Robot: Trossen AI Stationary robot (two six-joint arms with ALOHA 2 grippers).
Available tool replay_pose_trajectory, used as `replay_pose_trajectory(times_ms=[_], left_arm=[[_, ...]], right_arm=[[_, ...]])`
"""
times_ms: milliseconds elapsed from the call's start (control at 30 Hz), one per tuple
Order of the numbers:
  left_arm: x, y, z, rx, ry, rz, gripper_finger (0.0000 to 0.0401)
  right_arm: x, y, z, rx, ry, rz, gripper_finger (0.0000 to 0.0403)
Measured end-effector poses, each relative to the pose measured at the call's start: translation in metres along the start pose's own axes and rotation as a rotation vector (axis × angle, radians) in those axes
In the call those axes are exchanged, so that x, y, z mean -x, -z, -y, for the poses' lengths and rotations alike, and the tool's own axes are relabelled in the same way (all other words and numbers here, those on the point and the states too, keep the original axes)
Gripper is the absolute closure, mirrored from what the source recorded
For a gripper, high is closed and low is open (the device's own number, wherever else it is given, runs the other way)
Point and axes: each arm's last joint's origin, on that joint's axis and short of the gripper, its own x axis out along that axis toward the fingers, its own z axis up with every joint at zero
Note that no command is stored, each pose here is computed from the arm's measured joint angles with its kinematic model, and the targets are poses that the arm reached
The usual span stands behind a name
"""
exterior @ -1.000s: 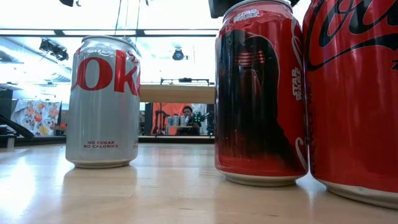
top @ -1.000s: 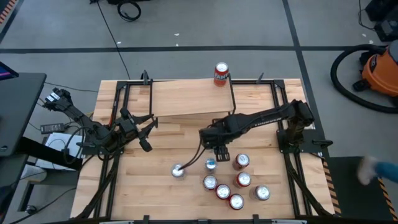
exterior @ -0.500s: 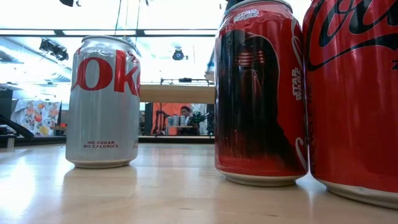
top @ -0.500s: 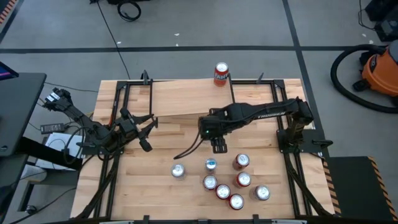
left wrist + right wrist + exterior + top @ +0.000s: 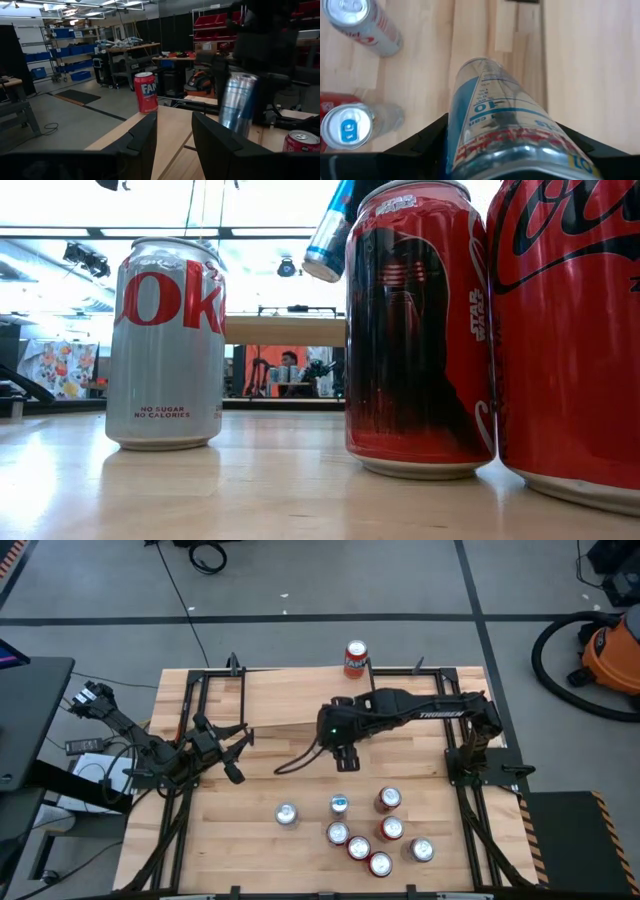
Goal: Place canned beverage on shelf
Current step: Put the right blue soda can on the shelf
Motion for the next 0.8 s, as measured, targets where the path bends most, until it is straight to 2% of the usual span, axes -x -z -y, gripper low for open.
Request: replay_pose_trajectory(times_ms=[800], left_arm=[[0.0, 0.0, 0.0, 0.0, -0.001, 0.0, 0.0268]], right_arm=[[-0.001, -0.008, 0.059, -0.015, 0.1, 0.118, 0.0146]])
